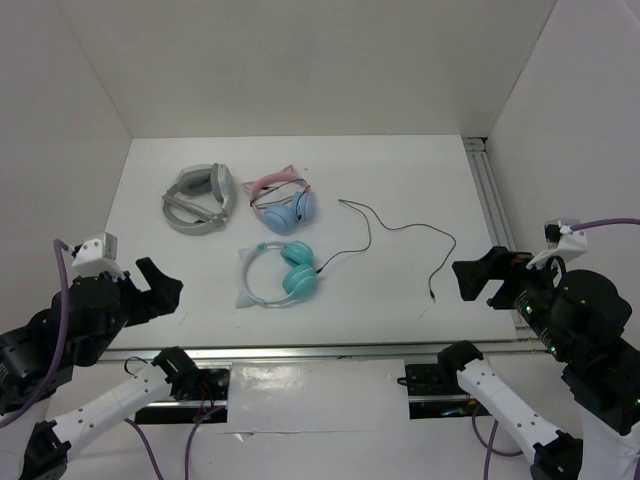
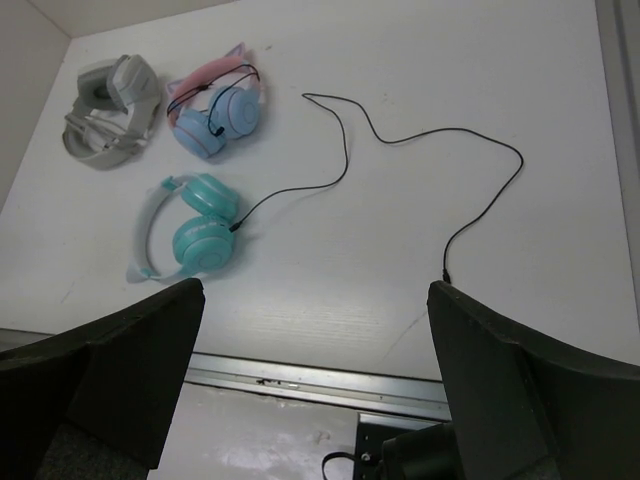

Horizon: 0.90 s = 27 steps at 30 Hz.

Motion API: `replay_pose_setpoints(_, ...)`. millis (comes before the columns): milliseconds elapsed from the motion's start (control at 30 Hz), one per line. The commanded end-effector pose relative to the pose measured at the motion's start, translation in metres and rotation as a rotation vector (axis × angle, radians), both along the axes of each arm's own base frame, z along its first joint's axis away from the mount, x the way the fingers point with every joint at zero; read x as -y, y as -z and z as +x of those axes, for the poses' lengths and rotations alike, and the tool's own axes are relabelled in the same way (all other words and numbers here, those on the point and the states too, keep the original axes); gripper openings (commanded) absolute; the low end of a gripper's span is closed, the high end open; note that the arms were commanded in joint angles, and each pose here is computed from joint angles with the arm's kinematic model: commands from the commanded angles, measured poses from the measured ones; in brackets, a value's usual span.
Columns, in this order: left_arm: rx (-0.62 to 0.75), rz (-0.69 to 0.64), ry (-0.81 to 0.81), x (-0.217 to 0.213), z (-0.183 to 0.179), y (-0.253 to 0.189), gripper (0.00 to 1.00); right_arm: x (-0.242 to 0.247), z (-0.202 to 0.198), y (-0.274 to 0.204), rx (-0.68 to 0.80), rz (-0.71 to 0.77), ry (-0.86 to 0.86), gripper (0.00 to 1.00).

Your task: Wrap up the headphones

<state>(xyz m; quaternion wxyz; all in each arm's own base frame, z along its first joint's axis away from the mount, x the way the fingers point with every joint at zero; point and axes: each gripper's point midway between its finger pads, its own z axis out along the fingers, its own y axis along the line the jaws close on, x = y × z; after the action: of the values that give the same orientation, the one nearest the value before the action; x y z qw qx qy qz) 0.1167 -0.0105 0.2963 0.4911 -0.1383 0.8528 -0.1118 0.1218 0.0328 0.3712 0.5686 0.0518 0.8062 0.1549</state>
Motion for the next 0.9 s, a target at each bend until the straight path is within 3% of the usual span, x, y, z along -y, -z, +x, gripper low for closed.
replay_pose_setpoints(0, 0.024, -0.012, 0.017, 0.004, 0.003, -0.001, 1.00, 0.002, -0.003, 0.001, 0.014, 0.013, 0.008, 1.00)
replay_pose_setpoints(200, -0.011, -0.001, 0.185, 0.050, 0.021, 0.011, 1.00, -0.010, 0.010, 0.022, -0.029, 0.039, -0.005, 1.00)
replay_pose_setpoints(333, -0.055, 0.010, 0.231, 0.089, 0.048, 0.026, 1.00, -0.027, 0.011, 0.013, 0.041, 0.107, -0.082, 1.00)
replay_pose_setpoints(400, -0.047, 0.004, 0.231, 0.104, 0.063, 0.024, 1.00, -0.033, 0.016, 0.023, -0.012, 0.088, -0.106, 1.00)
replay_pose_setpoints(600, -0.229, 0.157, 0.112, 0.119, 0.105, 0.076, 1.00, -0.055, 0.012, 0.028, 0.029, 0.104, -0.245, 1.00)
replay_pose_setpoints(733, -0.319, 0.159, 0.051, 0.124, 0.126, 0.120, 1.00, -0.066, 0.006, 0.031, 0.050, 0.131, -0.311, 1.00)
replay_pose_setpoints(867, -0.398, 0.122, -0.071, 0.098, 0.149, 0.171, 1.00, -0.072, 0.000, 0.032, 0.049, 0.139, -0.357, 1.00)
